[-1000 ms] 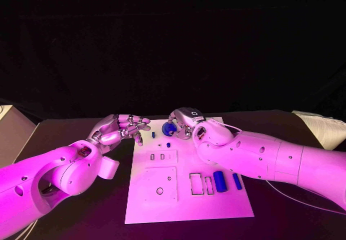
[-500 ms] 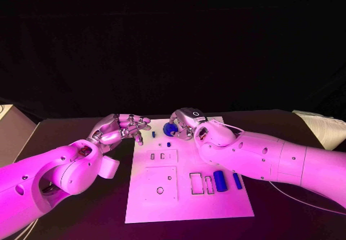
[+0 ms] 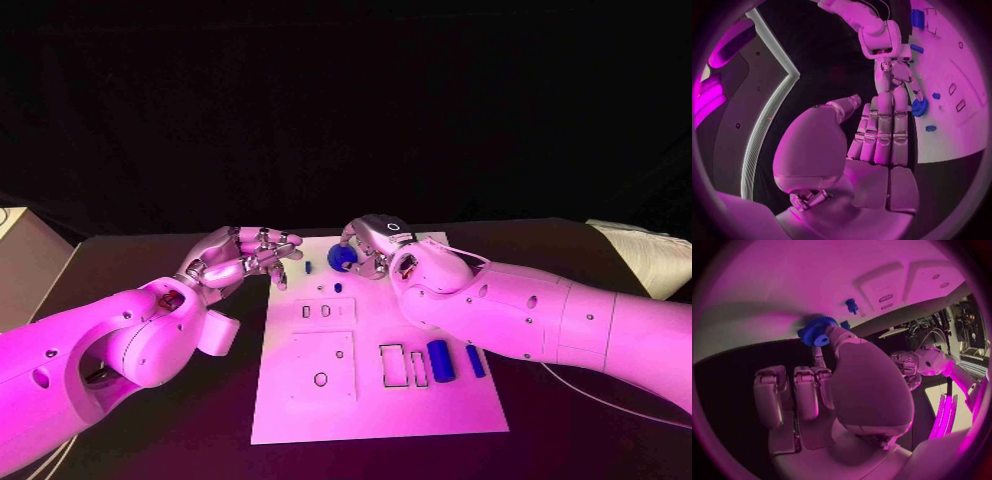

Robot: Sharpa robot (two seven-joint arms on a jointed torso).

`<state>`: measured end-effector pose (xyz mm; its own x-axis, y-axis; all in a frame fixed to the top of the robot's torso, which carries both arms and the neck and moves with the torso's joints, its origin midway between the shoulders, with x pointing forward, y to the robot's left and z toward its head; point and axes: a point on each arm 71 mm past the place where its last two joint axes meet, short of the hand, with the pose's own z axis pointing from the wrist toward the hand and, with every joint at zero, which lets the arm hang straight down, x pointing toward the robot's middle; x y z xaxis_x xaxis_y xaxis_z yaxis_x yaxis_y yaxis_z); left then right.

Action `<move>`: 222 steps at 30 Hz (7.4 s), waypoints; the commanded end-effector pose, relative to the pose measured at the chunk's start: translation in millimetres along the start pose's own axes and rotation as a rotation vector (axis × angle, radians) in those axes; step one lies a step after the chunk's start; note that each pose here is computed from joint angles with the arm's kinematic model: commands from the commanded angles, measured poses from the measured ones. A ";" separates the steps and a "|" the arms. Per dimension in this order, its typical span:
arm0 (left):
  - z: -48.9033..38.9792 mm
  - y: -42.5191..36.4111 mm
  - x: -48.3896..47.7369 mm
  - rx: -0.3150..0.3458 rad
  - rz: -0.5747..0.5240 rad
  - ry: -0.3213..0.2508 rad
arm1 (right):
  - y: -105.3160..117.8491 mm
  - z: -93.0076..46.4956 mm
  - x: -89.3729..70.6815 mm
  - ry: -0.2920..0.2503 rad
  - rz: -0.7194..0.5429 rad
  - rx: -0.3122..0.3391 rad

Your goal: Assemble the parts on the task board

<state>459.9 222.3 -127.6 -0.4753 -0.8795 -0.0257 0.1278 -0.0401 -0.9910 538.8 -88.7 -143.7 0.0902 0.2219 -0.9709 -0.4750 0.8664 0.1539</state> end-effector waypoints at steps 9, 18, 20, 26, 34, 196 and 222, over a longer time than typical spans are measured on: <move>0.4 -0.6 2.7 0.005 0.000 0.024 | 2.3 -4.3 7.3 0.016 -0.002 -0.002; 0.2 -0.6 2.4 0.005 0.001 0.023 | 3.3 -6.1 6.5 0.011 -0.001 -0.006; 0.2 -0.6 2.4 0.005 0.001 0.023 | 3.6 -6.6 6.3 0.011 -0.001 -0.007; 0.1 -0.6 2.2 0.005 0.002 0.023 | 2.9 -7.4 6.1 0.011 -0.004 -0.005; 0.1 -0.6 2.4 0.005 0.003 0.023 | 4.1 -8.6 6.5 0.011 -0.001 -0.008; -5.1 19.4 0.0 -0.040 -0.007 0.016 | -168.4 -79.5 -35.8 0.148 0.178 0.159; -5.5 19.7 -1.4 -0.044 -0.005 0.014 | -165.6 -75.9 -38.2 0.100 0.156 0.152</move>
<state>459.0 227.0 -148.3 -0.4732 -0.8806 -0.0245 0.0846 -0.0178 -0.9963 548.1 -276.8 -147.9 -0.0874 0.3254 -0.9415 -0.3208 0.8856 0.3358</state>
